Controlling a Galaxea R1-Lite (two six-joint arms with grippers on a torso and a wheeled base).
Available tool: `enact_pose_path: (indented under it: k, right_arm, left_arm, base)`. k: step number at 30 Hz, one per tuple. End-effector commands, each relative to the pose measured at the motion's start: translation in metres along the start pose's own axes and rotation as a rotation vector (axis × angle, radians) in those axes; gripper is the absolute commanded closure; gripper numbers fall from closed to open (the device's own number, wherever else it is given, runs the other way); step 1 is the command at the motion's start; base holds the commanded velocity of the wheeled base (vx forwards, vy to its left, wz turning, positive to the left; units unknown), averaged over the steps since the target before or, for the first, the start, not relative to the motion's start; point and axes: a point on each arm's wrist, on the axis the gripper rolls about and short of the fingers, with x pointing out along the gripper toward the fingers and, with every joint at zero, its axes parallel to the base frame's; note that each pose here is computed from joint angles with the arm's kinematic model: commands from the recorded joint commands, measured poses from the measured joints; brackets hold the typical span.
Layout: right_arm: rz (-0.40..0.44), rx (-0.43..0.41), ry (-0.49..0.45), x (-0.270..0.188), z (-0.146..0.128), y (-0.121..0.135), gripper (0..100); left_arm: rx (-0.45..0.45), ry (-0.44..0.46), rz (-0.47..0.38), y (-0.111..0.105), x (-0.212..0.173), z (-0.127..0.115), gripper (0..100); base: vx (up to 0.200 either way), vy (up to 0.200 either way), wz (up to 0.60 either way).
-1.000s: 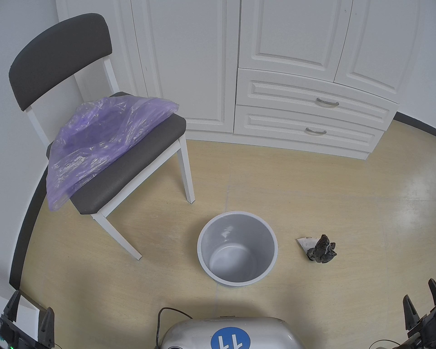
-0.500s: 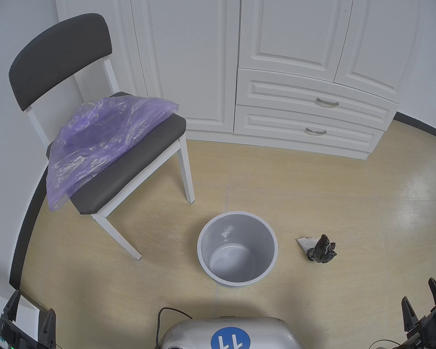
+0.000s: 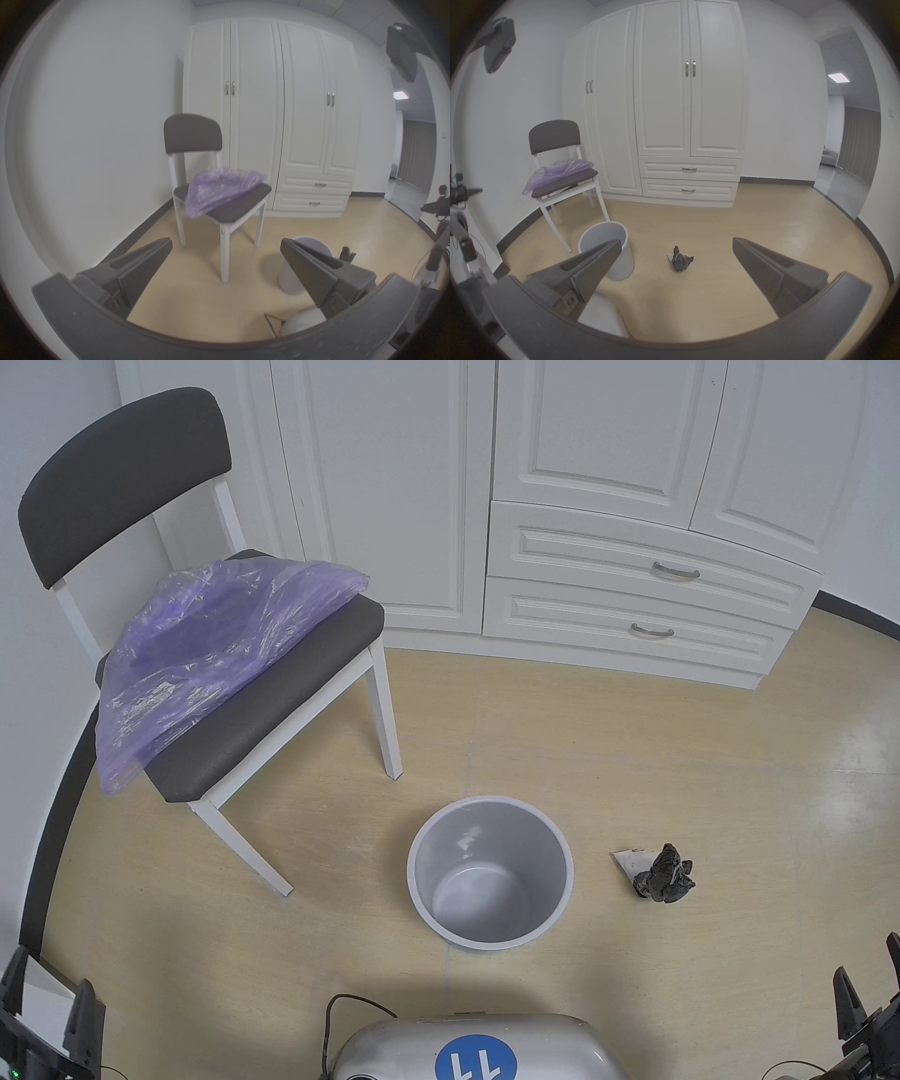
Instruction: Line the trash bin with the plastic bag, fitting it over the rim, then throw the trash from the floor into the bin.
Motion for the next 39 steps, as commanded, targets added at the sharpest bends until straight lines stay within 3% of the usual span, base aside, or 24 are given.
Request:
enact_pose_path:
  k: [1, 5, 8, 9, 10, 14, 19, 22, 27, 34, 39]
  right_arm:
    - [0.028, -0.051, 0.000, 0.000, -0.005, 0.001, 0]
    - [0.033, -0.042, -0.002, 0.000, -0.005, 0.001, 0]
    - [0.018, 0.041, -0.140, -0.008, 0.024, 0.000, 0]
    - [0.017, 0.108, -0.166, -0.013, 0.041, -0.001, 0]
    - [0.011, 0.111, -0.129, -0.013, 0.042, -0.001, 0]
    - [0.030, -0.042, -0.032, -0.007, 0.037, 0.000, 0]
    - [0.067, -0.063, 0.013, 0.002, 0.057, 0.000, 0]
    - [0.072, -0.066, 0.019, 0.004, 0.060, 0.000, 0]
    - [0.076, -0.092, 0.093, 0.028, 0.093, 0.000, 0]
    - [0.060, -0.094, -0.006, 0.058, 0.120, 0.000, 0]
    - [0.060, -0.091, -0.029, 0.076, 0.129, 0.000, 0]
  left_arm:
    - [0.006, -0.131, -0.049, -0.002, -0.006, 0.021, 0]
    - [0.032, -0.091, -0.087, -0.002, -0.007, 0.020, 0]
    - [0.030, -0.091, -0.085, -0.002, -0.007, 0.020, 0]
    - [0.030, -0.094, -0.085, -0.002, -0.007, 0.021, 0]
    - [0.032, -0.093, -0.087, -0.003, -0.008, 0.022, 0]
    - [0.039, -0.070, -0.095, -0.003, -0.008, 0.024, 0]
    - [0.071, 0.024, -0.087, -0.003, 0.000, 0.028, 0]
    - [0.081, 0.034, -0.089, -0.003, 0.001, 0.028, 0]
    - [0.151, 0.139, -0.085, -0.003, 0.016, 0.037, 0]
    - [0.263, 0.282, -0.022, -0.001, 0.036, 0.040, 0]
    - [0.277, 0.329, -0.018, -0.001, 0.050, 0.051, 0]
  base:
    - [0.000, 0.000, 0.00]
    - [0.000, 0.000, 0.00]
    - [0.000, 0.000, 0.00]
    - [0.000, 0.000, 0.00]
    - [0.000, 0.000, 0.00]
    - [0.000, 0.000, 0.00]
    - [0.000, 0.000, 0.00]
    - [0.000, 0.000, 0.00]
    - [0.000, 0.000, 0.00]
    - [0.000, 0.000, 0.00]
    - [0.000, 0.000, 0.00]
